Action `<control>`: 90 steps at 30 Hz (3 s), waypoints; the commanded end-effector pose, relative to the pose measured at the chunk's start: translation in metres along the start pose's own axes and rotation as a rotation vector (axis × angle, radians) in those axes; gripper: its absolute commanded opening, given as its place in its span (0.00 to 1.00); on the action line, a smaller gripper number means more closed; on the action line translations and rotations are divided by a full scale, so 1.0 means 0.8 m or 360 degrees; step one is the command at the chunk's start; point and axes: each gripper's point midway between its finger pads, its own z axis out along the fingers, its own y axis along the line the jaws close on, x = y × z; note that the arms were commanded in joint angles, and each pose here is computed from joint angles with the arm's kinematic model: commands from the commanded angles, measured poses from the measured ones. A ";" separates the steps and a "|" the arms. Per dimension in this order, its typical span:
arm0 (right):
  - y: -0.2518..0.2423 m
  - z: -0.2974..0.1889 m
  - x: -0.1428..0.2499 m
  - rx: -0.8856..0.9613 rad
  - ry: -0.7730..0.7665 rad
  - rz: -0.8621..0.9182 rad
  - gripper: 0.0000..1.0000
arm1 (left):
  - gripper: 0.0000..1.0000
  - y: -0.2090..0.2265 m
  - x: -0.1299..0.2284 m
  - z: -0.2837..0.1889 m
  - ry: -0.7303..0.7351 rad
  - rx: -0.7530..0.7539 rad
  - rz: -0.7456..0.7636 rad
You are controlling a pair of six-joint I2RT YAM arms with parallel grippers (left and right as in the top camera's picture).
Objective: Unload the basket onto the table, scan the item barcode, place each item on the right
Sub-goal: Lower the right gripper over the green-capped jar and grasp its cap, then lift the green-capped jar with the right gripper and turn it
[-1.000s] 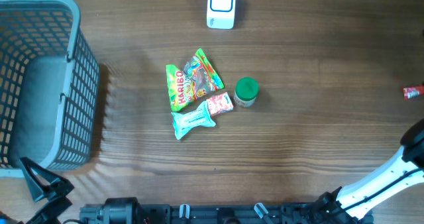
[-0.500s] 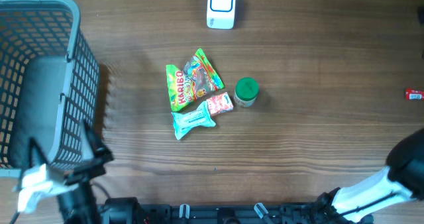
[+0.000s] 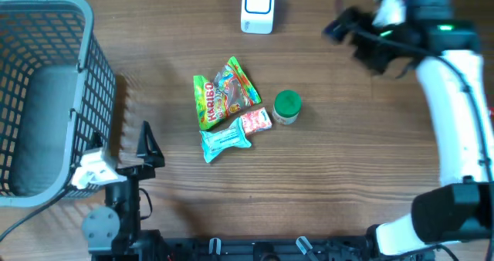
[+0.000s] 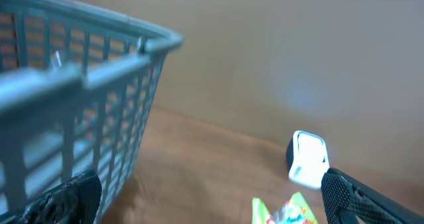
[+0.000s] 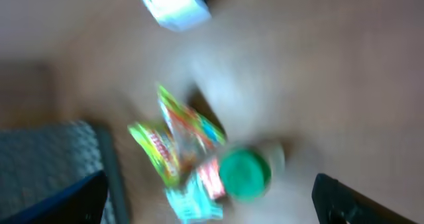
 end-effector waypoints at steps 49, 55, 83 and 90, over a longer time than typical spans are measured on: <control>-0.066 0.201 0.138 0.0957 0.0289 0.0489 0.63 | 1.00 0.018 0.102 0.017 0.0231 0.0006 0.0003; -0.067 0.199 0.131 0.0921 0.0367 0.0136 0.61 | 1.00 0.018 0.102 0.017 0.0231 0.0005 0.0003; -0.045 0.061 0.164 0.1163 0.0455 0.0893 1.00 | 1.00 0.018 0.102 0.017 0.0231 0.0006 0.0003; -0.057 0.063 0.172 0.1314 0.0262 0.1506 1.00 | 1.00 0.018 0.102 0.017 0.0231 0.0005 0.0003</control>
